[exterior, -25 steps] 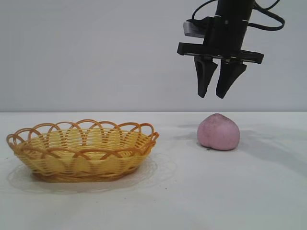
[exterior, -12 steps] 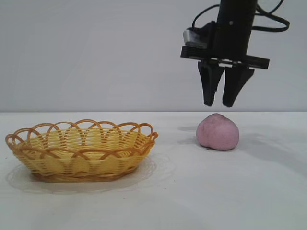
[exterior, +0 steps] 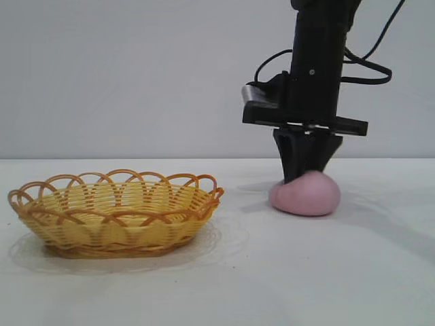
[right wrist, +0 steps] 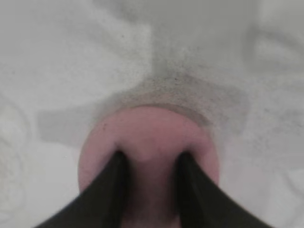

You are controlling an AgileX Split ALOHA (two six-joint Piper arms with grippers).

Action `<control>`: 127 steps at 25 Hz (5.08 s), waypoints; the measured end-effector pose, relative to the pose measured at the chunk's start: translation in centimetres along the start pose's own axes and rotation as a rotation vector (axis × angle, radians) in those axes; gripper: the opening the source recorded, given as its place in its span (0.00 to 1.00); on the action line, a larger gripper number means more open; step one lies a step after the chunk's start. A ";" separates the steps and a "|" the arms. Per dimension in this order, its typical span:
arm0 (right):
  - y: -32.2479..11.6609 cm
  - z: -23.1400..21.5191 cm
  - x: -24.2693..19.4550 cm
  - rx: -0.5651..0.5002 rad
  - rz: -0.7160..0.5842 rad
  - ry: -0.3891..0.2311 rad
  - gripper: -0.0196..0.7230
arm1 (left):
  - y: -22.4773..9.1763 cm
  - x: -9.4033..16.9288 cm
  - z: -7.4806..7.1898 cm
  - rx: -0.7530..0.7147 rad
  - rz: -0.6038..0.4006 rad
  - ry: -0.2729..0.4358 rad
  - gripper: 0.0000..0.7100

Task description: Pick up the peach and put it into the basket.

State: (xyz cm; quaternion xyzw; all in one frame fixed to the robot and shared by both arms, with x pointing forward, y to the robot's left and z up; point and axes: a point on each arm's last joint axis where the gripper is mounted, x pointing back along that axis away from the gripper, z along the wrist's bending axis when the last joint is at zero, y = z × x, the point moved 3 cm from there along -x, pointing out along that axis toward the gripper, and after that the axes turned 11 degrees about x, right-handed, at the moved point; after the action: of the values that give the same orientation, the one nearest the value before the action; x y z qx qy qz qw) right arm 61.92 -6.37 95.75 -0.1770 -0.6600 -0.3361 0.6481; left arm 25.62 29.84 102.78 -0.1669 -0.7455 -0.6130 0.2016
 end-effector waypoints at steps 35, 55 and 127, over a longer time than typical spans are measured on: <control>1.5 14.0 -4.1 0.295 0.034 0.163 0.57 | 0.0 0.0 0.0 -0.001 0.000 -0.001 0.39; -9.7 -14.6 1.3 -0.511 0.022 -0.130 0.61 | 0.0 0.0 0.0 -0.001 0.000 -0.001 0.39; -39.5 12.1 15.3 -0.452 -0.743 -0.551 0.54 | 0.0 0.0 0.0 -0.001 0.000 -0.001 0.39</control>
State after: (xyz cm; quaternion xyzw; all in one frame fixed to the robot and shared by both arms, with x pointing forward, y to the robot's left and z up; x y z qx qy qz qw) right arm 25.12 -29.43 103.00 -0.1484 -0.7355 -0.6188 0.2325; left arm 25.62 29.82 102.78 -0.1675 -0.7451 -0.6134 0.2010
